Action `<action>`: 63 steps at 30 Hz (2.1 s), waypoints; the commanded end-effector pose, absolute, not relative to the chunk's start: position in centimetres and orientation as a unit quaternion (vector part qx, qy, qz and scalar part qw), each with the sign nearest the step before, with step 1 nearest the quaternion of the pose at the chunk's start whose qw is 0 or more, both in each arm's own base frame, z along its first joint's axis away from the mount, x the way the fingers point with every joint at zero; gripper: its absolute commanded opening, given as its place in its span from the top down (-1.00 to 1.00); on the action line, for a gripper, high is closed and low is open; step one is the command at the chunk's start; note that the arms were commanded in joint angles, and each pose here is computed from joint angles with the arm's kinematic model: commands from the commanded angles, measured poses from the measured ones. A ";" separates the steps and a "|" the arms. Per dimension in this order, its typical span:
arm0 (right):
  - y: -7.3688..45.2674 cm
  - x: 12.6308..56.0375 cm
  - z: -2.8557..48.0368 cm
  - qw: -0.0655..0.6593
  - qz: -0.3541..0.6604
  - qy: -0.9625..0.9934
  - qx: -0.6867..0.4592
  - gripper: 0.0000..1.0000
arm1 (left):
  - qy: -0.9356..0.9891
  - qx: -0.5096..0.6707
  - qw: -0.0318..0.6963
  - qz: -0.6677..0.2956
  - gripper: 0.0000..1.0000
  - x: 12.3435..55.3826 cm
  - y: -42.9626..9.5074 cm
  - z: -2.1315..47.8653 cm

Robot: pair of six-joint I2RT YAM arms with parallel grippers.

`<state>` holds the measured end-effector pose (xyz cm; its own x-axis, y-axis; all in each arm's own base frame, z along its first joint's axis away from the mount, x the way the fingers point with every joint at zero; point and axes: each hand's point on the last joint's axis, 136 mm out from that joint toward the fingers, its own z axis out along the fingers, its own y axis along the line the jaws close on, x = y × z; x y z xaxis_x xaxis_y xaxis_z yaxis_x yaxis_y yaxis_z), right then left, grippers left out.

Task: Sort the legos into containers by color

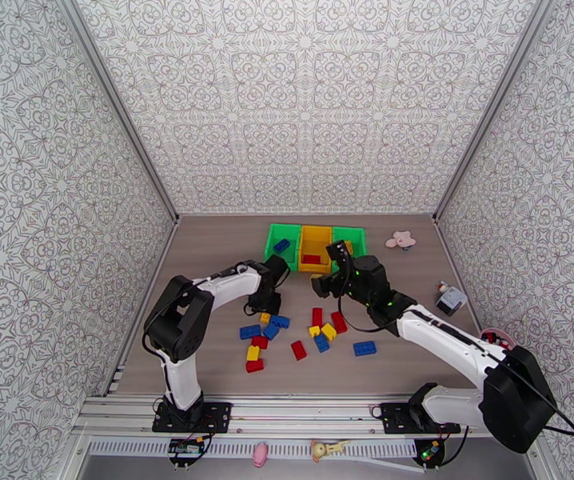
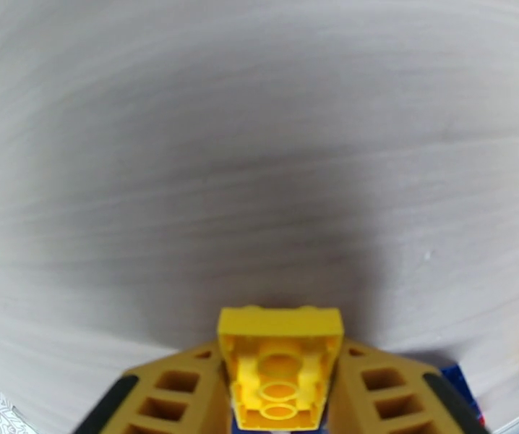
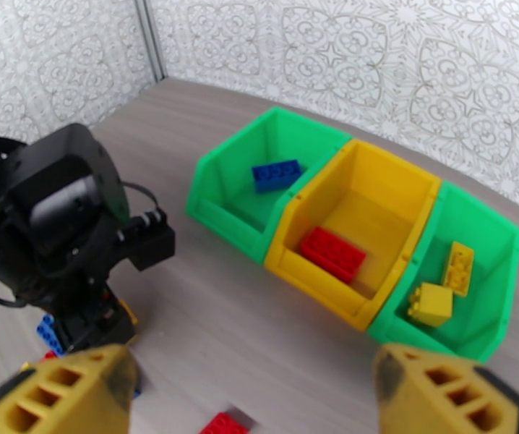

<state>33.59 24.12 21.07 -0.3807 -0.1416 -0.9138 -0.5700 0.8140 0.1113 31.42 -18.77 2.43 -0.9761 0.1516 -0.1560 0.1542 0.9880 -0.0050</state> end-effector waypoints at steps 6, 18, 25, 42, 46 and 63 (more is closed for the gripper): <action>21.9 33.2 21.3 0.529 0.210 0.803 -0.178 -0.81 | 0.950 0.113 0.284 -0.065 0.30 37.4 -22.4 10.6; 18.5 31.2 24.4 0.567 0.191 0.785 -0.162 -0.82 | 0.811 0.225 0.476 -0.255 0.34 42.0 -32.7 20.3; 15.5 31.3 24.8 0.575 0.144 0.795 -0.127 -0.84 | 0.765 0.254 0.507 -0.306 0.34 45.1 -38.0 21.9; 14.2 30.7 25.4 0.574 0.125 0.800 -0.119 -0.86 | 0.715 0.289 0.538 -0.339 0.30 51.9 -45.2 18.4; 13.8 30.3 25.3 0.573 0.125 0.802 -0.112 -0.86 | 0.733 0.282 0.515 -0.343 0.28 53.3 -46.5 16.2; 14.7 29.5 26.1 0.572 0.154 0.795 -0.133 -0.86 | 0.753 0.259 0.533 -0.285 -0.89 49.6 -41.2 22.3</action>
<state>29.67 14.29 25.97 -0.3016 -0.0437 -0.9524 -0.3619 0.9294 0.0720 50.89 -42.81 17.21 -0.3605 0.1155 -0.9256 0.7147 0.6719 -0.1945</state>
